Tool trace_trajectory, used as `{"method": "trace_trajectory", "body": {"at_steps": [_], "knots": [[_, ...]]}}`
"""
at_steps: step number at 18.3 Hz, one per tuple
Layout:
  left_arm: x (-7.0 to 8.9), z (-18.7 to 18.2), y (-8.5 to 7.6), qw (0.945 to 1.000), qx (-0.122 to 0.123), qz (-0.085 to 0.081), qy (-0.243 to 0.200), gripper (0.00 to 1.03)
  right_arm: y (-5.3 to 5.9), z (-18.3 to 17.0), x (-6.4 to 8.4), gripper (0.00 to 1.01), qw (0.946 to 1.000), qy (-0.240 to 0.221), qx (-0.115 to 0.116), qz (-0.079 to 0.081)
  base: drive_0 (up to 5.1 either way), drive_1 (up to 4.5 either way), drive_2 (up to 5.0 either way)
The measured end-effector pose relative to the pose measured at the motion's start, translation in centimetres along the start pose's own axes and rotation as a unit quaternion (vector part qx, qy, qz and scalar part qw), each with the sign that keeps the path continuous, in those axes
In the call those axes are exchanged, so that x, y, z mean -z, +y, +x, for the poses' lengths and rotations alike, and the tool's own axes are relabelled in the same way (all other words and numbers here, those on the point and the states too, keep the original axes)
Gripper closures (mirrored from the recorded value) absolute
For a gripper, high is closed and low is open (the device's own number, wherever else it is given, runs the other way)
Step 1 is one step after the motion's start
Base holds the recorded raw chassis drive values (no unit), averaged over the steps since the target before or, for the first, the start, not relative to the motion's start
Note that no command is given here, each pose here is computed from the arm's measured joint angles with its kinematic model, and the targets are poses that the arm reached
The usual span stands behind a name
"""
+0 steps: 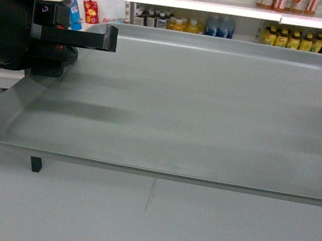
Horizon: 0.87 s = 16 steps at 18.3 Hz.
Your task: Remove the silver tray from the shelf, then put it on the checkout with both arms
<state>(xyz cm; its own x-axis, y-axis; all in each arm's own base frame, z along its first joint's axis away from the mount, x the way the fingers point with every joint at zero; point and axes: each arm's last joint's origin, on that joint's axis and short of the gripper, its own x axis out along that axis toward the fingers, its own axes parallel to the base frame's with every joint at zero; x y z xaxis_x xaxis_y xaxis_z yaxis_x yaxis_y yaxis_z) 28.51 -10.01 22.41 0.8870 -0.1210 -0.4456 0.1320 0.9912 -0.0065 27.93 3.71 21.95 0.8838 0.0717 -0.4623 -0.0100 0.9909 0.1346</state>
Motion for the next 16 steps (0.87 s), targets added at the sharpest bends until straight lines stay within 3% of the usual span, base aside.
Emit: {"method": "trace_trajectory", "body": {"at_steps": [11,16], "knots": [[-0.05,-0.01,-0.10,1.0000,0.001,0.000,-0.003,1.00,-0.12,0.02,-0.04,0.98,1.0000,-0.002,0.002,-0.001,0.0,-4.14,4.2],[-0.02,0.02,-0.08,1.0000,0.002,0.000,-0.002,1.00,-0.12,0.02,-0.04,0.98,1.0000,-0.001,0.001,-0.001,-4.7,2.71,2.7]]}}
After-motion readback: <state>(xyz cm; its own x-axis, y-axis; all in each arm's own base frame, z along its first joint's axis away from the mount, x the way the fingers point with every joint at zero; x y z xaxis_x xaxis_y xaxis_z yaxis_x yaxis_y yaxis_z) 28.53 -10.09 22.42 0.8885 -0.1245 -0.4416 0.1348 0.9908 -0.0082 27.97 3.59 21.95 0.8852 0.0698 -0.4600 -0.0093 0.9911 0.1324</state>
